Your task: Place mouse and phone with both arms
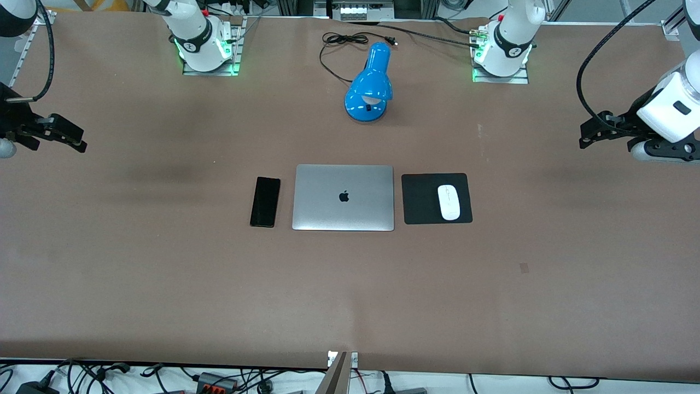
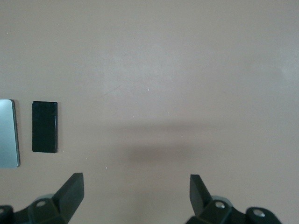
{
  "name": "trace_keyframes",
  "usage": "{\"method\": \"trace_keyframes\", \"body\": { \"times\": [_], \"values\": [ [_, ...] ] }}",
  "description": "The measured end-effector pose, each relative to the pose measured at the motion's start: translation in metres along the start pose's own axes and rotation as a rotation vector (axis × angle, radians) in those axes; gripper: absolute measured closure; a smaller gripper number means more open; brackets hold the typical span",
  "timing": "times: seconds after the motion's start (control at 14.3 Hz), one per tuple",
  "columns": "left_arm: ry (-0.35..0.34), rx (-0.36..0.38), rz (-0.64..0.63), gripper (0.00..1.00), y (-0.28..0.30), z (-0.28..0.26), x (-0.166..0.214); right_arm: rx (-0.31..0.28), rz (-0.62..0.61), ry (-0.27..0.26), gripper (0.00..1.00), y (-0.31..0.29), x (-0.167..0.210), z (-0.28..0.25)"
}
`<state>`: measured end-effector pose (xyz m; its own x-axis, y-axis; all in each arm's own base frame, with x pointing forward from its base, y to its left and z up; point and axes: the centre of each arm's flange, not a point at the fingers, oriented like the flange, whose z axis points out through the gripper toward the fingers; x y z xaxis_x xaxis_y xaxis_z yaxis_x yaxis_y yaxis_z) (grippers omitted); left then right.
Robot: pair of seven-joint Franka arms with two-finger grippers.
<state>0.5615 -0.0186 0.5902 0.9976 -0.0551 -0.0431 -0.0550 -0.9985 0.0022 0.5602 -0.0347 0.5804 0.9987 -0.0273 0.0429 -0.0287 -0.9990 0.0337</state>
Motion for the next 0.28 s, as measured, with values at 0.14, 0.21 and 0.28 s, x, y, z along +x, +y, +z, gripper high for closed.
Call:
{"method": "trace_keyframes", "body": {
  "times": [0.14, 0.21, 0.28],
  "values": [
    [-0.001, 0.0, -0.001, 0.0, -0.0005, 0.0001, -0.0001, 0.0, 0.0, 0.0, 0.0, 0.0, 0.0, 0.0001],
    [-0.001, 0.0, -0.001, 0.0, -0.0008, 0.0001, -0.0002, 0.0, 0.0, 0.0, 0.0, 0.0, 0.0, 0.0001],
    [-0.002, 0.0, -0.002, 0.0, -0.001, 0.0001, -0.0002, 0.0, 0.0, 0.0, 0.0, 0.0, 0.0, 0.0001]
  ]
}}
